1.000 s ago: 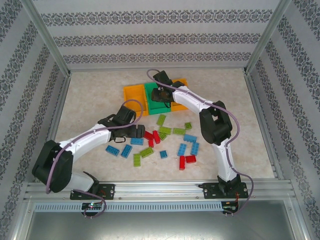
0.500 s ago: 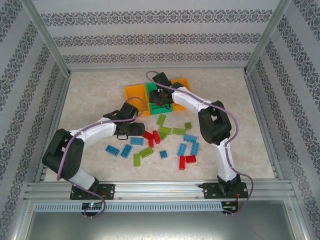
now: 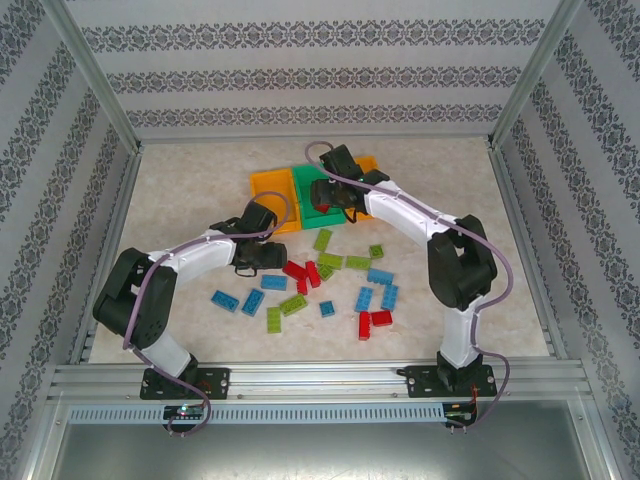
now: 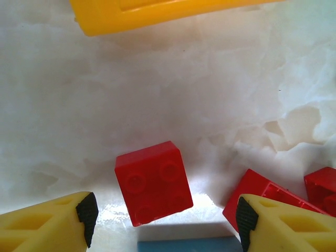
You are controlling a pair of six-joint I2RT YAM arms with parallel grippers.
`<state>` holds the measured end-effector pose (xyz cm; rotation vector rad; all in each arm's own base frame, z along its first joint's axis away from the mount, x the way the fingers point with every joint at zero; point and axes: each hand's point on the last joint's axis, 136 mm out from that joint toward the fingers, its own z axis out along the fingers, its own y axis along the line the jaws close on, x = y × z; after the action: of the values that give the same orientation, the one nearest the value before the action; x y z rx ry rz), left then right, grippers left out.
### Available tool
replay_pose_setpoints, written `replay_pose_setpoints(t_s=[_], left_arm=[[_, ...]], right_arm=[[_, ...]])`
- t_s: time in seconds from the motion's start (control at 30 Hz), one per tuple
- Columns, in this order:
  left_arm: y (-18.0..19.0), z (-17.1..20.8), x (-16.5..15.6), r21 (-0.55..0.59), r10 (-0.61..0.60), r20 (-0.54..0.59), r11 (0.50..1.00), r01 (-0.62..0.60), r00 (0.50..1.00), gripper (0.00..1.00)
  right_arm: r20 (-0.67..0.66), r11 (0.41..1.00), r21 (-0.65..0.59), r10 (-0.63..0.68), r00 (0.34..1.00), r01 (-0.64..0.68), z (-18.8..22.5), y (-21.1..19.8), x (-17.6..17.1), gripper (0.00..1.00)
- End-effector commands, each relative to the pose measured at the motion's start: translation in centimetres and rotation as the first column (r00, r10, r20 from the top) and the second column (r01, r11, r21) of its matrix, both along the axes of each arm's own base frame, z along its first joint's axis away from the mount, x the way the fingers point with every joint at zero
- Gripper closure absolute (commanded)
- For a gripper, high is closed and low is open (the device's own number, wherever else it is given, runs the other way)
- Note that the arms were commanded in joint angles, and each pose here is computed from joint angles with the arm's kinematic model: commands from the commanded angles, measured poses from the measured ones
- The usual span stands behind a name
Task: Sort the legos into containers by color
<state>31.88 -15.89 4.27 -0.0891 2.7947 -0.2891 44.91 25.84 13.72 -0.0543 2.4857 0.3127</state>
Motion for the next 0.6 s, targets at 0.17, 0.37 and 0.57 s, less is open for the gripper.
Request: replay_pose_setpoints(t_s=[0.17, 0.37, 0.57], left_arm=[[0.2, -0.5, 1.2, 0.013, 0.044, -0.019, 0.999, -0.044, 0.999, 0.35], [0.7, -1.0, 1.1, 0.041, 0.056, -0.022, 0.998, -0.055, 0.998, 0.39], [0.8, -1.1, 1.3, 0.051, 0.052, -0.017, 0.997, -0.051, 0.999, 0.45]], right_arm=[[-0.006, 0.992, -0.128, -0.017, 1.000, 0.017, -3.0, -3.6, 0.8, 0.38], [-0.034, 0.993, -0.116, 0.003, 0.999, -0.007, -5.2, -3.4, 0.2, 0.36], [-0.050, 0.991, -0.120, 0.060, 0.997, -0.066, -6.2, -2.1, -0.5, 0.31]])
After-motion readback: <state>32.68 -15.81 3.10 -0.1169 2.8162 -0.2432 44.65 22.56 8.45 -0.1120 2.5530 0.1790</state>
